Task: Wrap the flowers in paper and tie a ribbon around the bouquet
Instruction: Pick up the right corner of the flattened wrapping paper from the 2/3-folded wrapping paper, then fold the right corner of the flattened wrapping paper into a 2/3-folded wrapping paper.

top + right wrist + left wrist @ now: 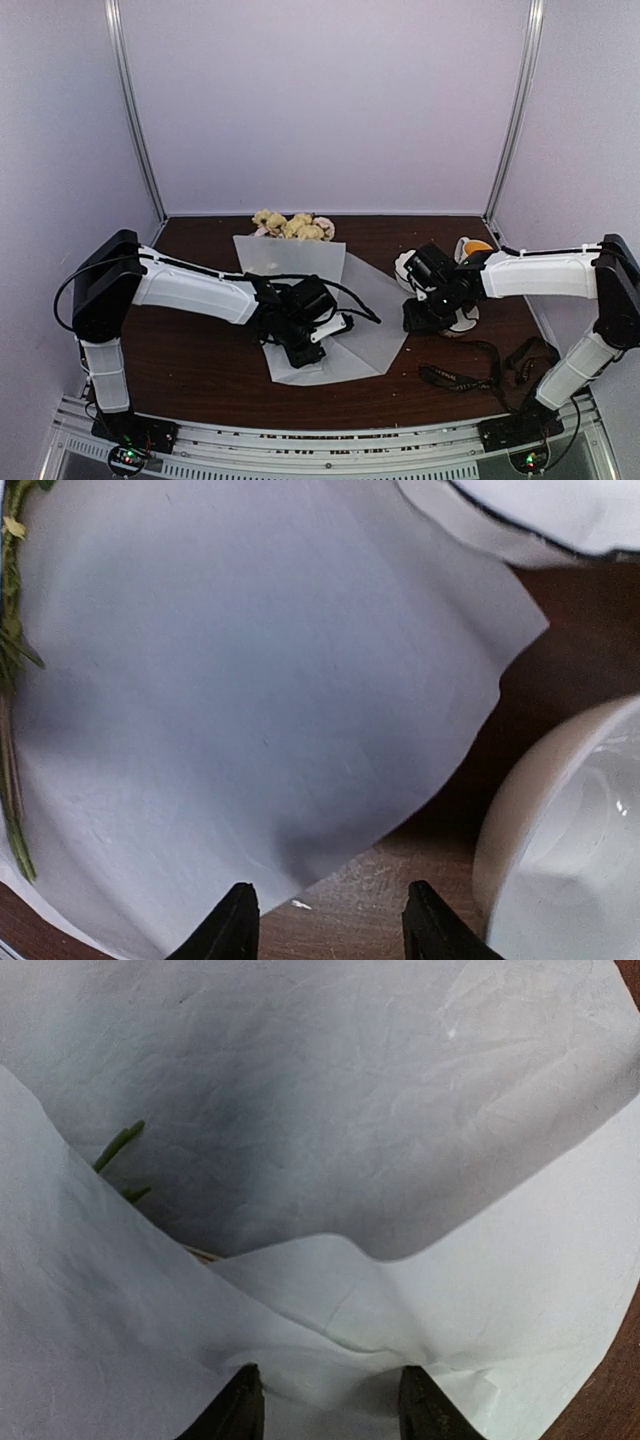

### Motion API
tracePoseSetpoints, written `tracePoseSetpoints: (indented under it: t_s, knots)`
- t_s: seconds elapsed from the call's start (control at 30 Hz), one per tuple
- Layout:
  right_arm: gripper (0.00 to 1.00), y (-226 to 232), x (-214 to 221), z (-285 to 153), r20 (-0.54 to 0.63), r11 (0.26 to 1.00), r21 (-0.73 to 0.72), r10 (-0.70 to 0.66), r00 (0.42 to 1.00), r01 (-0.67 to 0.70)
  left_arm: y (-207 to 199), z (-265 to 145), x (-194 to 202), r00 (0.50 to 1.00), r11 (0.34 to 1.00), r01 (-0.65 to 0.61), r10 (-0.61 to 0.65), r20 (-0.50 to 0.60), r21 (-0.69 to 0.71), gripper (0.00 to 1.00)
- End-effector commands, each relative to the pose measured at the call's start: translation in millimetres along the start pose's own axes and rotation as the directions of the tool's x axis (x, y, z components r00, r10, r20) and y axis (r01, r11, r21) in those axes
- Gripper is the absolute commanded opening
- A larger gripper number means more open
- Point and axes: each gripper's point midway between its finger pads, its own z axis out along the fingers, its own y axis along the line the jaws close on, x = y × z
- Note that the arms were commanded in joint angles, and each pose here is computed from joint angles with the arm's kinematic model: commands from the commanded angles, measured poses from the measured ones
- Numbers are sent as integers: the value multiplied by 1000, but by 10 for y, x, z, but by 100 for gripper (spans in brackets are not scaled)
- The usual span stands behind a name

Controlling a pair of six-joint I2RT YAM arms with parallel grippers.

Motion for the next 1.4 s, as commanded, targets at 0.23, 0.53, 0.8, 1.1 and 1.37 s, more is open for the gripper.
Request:
tracePoseSetpoints:
  t_s: [0.23, 0.53, 0.8, 1.1, 1.37]
  knots:
    - [52, 241, 8, 368, 6, 972, -141, 188, 982, -186, -119, 86, 149, 1000, 999, 5, -4, -30, 52, 48]
    - [1, 481, -110, 320, 28, 944, -275, 197, 980, -182, -122, 128, 170, 999, 999, 7, -5, -46, 53, 44]
    - [0, 1235, -233, -506, 123, 842, -538, 28, 992, 43, -119, 171, 154, 999, 998, 16, -13, -41, 65, 36]
    - [0, 1969, -789, -661, 213, 684, -723, 89, 973, 96, -81, 109, 147, 999, 998, 50, -51, 16, 49, 34]
    - [0, 2270, -1096, -339, 227, 660, -744, 105, 968, 103, -97, 66, 145, 996, 997, 47, -51, 78, 53, 31]
